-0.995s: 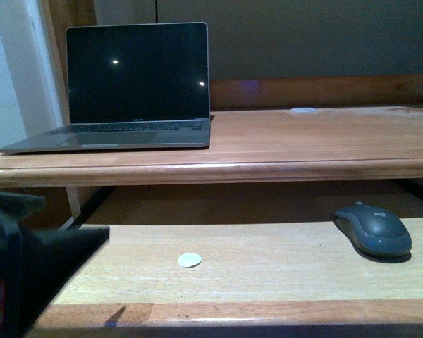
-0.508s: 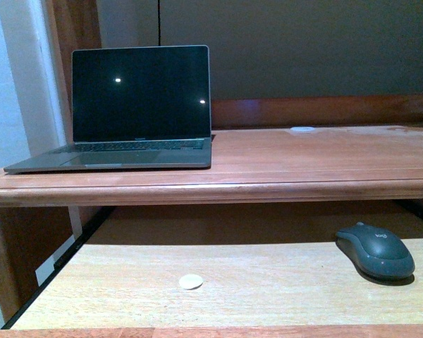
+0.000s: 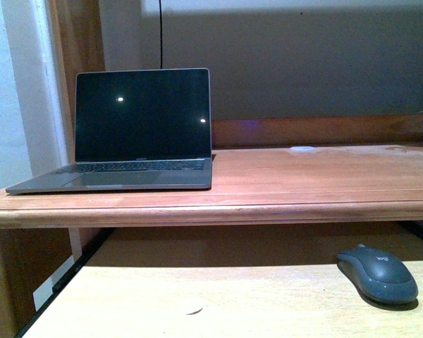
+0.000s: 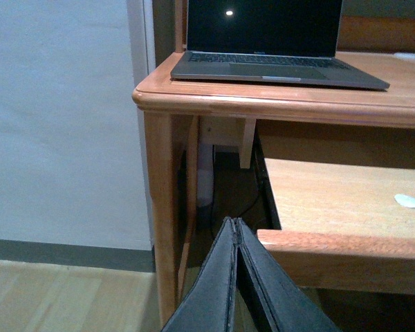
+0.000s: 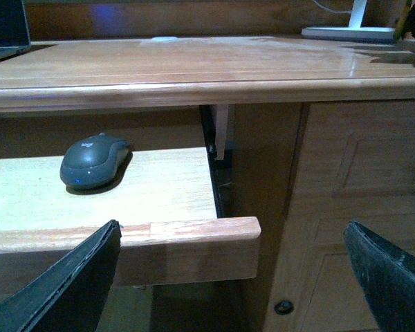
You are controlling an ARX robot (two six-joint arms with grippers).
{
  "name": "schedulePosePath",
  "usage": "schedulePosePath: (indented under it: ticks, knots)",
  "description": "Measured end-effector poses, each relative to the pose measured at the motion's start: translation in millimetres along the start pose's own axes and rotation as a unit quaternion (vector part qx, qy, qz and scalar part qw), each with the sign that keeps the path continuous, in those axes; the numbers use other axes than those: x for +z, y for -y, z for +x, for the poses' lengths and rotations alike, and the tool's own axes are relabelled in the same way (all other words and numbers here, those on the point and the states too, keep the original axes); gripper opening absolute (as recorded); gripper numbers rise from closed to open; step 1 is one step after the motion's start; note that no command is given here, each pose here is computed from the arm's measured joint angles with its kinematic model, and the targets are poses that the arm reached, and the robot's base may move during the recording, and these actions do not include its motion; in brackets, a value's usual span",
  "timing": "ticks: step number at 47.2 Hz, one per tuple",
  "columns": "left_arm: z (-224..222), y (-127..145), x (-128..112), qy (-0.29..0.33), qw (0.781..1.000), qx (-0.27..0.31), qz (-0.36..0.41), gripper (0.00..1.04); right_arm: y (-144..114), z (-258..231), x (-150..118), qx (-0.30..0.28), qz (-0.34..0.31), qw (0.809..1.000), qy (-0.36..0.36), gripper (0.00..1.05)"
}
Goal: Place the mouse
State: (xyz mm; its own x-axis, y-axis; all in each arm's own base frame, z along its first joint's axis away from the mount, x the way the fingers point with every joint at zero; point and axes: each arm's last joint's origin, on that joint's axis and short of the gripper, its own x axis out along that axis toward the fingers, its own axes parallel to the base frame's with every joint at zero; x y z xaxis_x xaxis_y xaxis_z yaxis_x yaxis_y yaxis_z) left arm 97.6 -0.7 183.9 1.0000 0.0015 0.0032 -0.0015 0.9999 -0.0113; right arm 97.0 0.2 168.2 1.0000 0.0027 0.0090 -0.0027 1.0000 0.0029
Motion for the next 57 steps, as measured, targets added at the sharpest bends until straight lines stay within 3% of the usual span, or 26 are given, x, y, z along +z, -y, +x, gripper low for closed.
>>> schedulePosePath:
  ticks: [24,28,31,43,57]
  knots:
    - [0,0,-18,-0.003,1.0,-0.003,0.0,0.03,0,0,0,0.0,0.0,1.0,0.0,0.97]
    - [0,0,-18,-0.003,1.0,-0.003,0.0,0.03,0,3,-3,0.07,0.071,0.992,-0.075,0.97]
    - [0,0,-18,-0.002,1.0,-0.003,0.0,0.03,0,10,-1,0.075,0.103,0.988,-0.093,0.97]
    - [0,0,-18,-0.002,1.0,-0.003,0.0,0.41,-15,54,47,0.068,0.106,0.991,-0.05,0.97]
    - [0,0,-18,-0.002,1.0,-0.003,0.0,0.94,-82,98,63,0.139,0.02,0.982,-0.124,0.97]
